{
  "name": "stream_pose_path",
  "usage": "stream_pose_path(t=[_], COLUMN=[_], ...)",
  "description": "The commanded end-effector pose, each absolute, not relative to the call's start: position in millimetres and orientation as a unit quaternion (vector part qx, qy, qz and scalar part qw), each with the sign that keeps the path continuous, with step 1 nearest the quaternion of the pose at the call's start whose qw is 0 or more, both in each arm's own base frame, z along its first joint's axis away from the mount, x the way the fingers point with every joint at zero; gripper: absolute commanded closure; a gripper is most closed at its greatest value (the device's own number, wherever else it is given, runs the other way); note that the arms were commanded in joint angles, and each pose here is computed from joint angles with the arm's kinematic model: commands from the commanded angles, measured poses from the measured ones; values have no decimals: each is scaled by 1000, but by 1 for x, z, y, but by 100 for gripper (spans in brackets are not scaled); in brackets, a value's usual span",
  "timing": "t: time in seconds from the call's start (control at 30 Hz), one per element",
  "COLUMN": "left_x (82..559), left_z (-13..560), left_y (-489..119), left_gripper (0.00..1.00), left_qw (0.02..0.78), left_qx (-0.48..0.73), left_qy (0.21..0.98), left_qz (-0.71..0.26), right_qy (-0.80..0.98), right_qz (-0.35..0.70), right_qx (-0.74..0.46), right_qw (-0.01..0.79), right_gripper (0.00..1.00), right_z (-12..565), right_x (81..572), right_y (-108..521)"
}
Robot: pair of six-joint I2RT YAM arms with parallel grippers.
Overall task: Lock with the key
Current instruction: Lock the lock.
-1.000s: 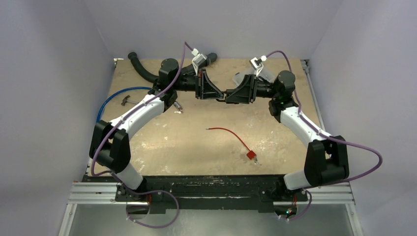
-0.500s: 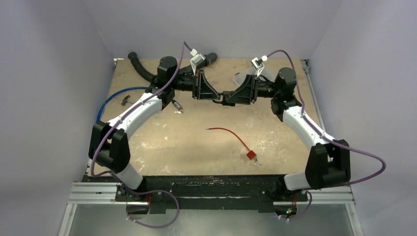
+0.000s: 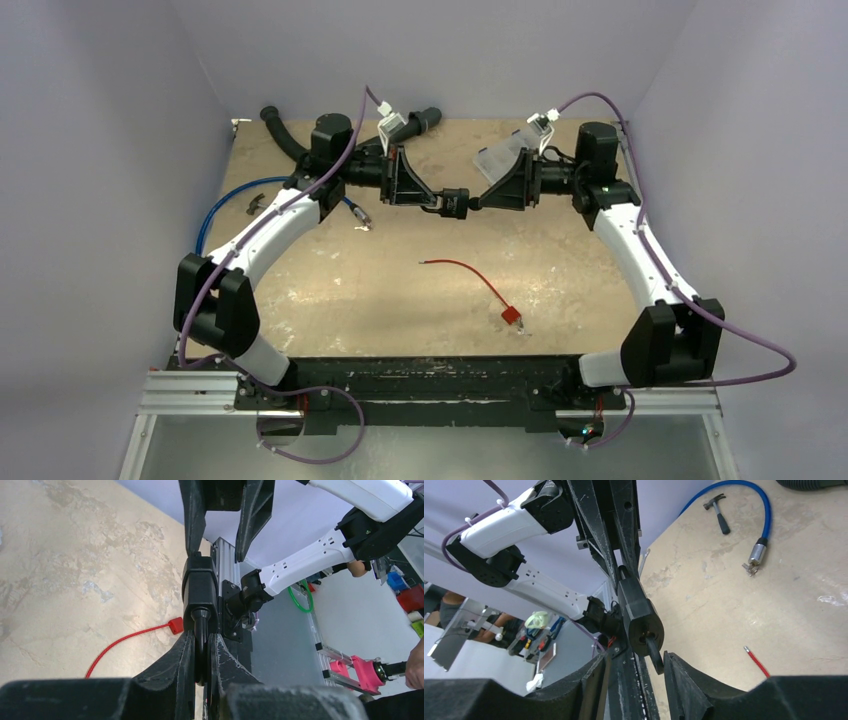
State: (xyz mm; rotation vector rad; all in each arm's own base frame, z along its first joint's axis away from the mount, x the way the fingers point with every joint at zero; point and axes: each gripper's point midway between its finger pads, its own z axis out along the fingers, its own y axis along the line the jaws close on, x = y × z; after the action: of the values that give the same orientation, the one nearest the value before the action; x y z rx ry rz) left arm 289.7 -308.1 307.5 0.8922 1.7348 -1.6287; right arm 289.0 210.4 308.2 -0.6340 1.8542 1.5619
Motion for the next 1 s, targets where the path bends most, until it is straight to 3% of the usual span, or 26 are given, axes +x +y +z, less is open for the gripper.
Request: stream_pose_path(t=[0.0, 0.67, 0.97], left_x=[285, 280, 281], left_z=[353, 361, 358], left_y=[-302, -304, -301], left_gripper=[100, 100, 100], left_qw=[357, 356, 353], left_qx=[379, 370, 361], left_qy=[603, 592, 600], left_qz=[-605, -621, -621], right_qy=[693, 702, 688], right_qz=[586, 569, 574], right_qx=[-276, -262, -266], right_qw=[316, 340, 354], right_gripper=[51, 55, 74], right_z=[318, 311, 323], right_x=[277, 296, 301], right_y=[207, 211, 214])
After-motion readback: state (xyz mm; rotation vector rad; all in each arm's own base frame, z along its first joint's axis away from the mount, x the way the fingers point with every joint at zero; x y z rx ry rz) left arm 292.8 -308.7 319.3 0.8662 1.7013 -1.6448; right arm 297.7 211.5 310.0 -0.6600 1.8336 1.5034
